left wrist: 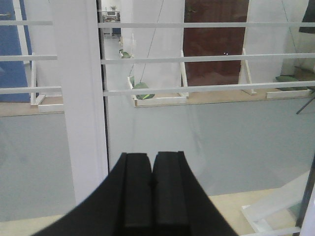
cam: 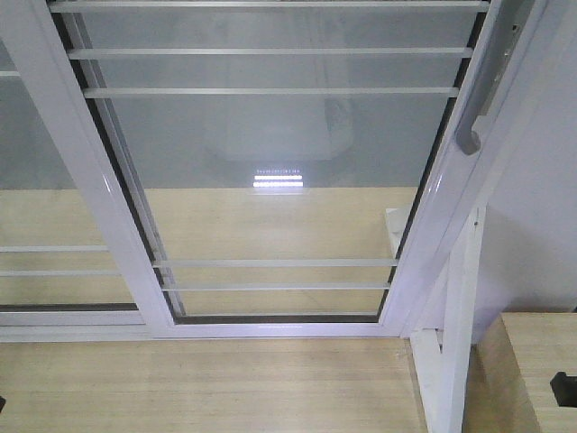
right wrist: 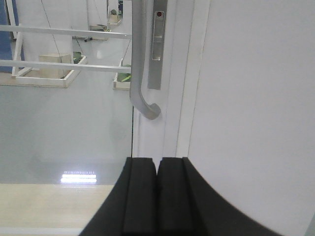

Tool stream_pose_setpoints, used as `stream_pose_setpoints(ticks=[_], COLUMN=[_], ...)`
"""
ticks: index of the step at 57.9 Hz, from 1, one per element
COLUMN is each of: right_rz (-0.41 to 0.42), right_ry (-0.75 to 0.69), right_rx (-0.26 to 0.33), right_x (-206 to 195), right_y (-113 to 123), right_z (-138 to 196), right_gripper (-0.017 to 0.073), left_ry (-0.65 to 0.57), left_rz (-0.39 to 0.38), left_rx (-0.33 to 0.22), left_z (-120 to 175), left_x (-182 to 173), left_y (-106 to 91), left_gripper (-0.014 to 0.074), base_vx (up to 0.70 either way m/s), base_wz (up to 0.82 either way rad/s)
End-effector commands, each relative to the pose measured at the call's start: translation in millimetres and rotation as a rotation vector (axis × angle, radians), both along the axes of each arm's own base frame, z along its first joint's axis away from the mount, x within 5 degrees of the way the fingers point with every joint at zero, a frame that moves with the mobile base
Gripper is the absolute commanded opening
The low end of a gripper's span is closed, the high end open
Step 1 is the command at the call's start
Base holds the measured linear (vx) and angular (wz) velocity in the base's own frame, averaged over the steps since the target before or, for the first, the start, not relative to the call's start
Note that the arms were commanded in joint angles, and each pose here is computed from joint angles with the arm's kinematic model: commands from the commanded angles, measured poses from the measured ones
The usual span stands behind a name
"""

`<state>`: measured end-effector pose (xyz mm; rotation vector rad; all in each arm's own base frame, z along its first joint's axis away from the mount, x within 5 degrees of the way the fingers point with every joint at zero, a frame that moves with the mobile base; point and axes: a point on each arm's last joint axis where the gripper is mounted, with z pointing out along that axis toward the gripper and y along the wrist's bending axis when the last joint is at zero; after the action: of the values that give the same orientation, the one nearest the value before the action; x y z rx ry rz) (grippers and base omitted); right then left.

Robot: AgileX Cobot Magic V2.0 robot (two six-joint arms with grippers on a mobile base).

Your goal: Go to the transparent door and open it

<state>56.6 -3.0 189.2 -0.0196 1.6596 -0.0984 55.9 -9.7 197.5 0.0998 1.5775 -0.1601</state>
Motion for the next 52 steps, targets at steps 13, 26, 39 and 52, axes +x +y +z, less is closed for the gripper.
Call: stream_pose_setpoints(ticks=[13, 26, 39, 52], right_rz=[-0.003, -0.003, -0.003, -0.003], right_ry=[-0.054, -0.054, -0.056, -0.068], right_rx=[-0.013, -0.013, -0.013, -0.048], right_x=[1.3, 1.3, 1.4, 1.4], right_y=[-0.3, -0.3, -0.3, -0.4], right_z=[2.5, 2.5, 2.6, 3.9], right_gripper=[-0.0005, -0.0005, -0.0005, -0.0005], left_ry=[-0.049, -0.040, -0.038, -0.038], left_rz=[0.007, 0.006, 0.006, 0.006], left_rx=[-0.020, -0.019, -0.019, -0.019], left_z=[-2.9, -3.7, -3.9, -3.9], left_x=[0.9, 0.9, 0.9, 0.9], left_y=[0.6, 0.5, 0.4, 0.4], left_gripper=[-0.0005, -0.0005, -0.0005, -0.0005], base_vx=[0.00, 0.00, 0.00, 0.00], base_wz=[0.00, 0.00, 0.00, 0.00])
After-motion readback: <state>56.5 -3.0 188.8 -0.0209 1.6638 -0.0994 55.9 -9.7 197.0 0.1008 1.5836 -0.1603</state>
